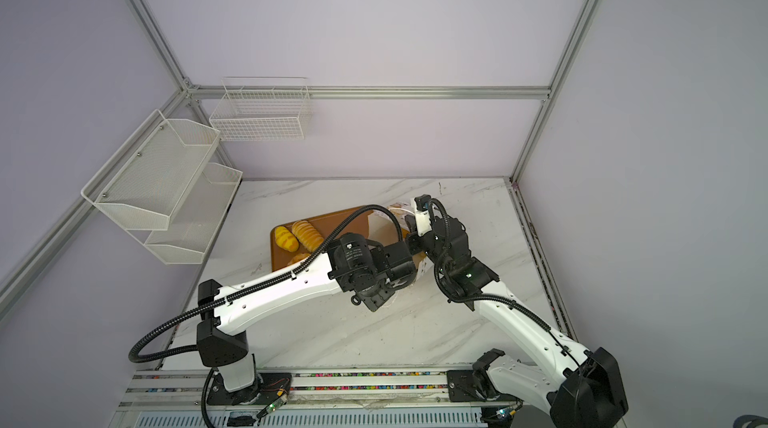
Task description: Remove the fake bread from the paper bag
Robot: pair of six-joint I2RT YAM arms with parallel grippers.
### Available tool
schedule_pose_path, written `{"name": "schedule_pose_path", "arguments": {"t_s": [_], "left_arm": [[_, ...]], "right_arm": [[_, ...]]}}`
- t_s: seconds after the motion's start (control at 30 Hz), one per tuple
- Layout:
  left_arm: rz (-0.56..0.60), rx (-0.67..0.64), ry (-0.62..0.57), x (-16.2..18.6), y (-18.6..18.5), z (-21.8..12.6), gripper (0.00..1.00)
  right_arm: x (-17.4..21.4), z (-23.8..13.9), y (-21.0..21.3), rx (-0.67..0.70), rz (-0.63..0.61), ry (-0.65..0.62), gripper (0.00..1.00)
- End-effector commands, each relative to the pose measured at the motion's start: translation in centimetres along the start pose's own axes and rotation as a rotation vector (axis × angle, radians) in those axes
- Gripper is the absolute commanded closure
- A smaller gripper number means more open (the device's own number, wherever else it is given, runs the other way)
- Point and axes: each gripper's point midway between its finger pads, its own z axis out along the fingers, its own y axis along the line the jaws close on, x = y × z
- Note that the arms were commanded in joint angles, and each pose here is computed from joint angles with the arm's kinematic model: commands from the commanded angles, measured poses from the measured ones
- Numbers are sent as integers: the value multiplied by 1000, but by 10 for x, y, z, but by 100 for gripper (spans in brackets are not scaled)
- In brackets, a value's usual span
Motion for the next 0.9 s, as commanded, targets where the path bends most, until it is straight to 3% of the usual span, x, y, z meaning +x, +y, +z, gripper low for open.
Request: {"name": "schedule_pose_path", "arguments": {"t_s": [0.0,0.47,0.87], "left_arm": [[-95,-12,-136,-26,6,-27,55],[-90,-91,-128,-28,-13,-13,53],[-66,-320,-15,-6,1,13,52]], "right_arm": [[-7,0,3,-12,16,-21,100],[-10,-2,3,-15,19,-29,100],[-14,-7,3,-12,18,-40,100]]}}
